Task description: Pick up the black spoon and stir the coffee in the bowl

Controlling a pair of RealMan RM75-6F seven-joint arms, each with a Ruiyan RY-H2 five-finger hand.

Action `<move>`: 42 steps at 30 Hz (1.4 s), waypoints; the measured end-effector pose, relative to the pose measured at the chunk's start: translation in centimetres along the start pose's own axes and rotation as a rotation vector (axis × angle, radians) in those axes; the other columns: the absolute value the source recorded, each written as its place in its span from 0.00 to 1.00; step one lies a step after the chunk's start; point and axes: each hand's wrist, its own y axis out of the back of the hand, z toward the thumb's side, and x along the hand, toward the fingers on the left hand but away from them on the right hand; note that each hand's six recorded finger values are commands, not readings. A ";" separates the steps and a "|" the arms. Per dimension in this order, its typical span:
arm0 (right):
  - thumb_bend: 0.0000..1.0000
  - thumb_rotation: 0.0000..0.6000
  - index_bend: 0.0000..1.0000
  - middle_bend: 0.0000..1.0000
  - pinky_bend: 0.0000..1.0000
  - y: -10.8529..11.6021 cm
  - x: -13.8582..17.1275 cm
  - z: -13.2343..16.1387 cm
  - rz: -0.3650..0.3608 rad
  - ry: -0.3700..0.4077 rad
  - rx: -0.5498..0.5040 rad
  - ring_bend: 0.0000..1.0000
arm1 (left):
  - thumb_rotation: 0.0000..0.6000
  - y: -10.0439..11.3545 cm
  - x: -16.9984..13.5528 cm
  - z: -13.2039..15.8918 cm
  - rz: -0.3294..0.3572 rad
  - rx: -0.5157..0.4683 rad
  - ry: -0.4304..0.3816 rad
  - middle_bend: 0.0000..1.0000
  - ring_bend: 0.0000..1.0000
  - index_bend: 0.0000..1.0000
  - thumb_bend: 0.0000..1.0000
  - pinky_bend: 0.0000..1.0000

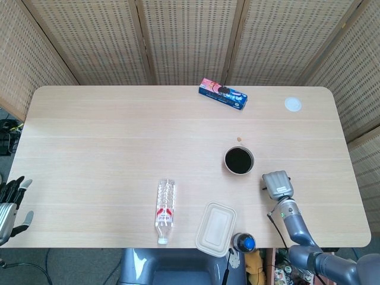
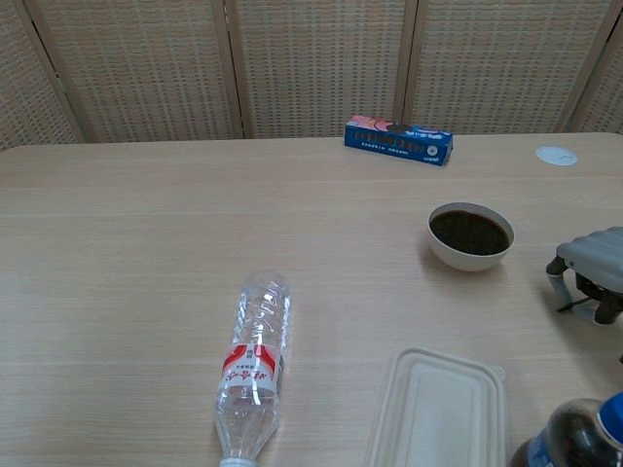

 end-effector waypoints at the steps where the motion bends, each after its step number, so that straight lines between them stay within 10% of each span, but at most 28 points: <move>1: 0.77 1.00 0.66 0.96 1.00 0.0 0.0 -0.1 0.000 -0.001 -0.002 1.00 | 1.00 0.0 0.0 0.0 0.000 0.001 0.000 0.00 0.00 0.00 0.45 0.00; 24: 0.93 1.00 0.73 0.98 1.00 2.3 0.9 -1.0 -0.043 0.012 -0.136 1.00 | 1.00 0.0 0.0 0.0 0.000 0.000 -0.001 0.00 0.00 0.00 0.45 0.00; 42: 0.97 1.00 0.73 0.98 1.00 10.8 1.8 -0.6 -0.049 0.123 -0.668 1.00 | 1.00 -0.1 0.0 0.4 -0.003 -0.017 -0.012 0.00 0.00 0.00 0.45 0.00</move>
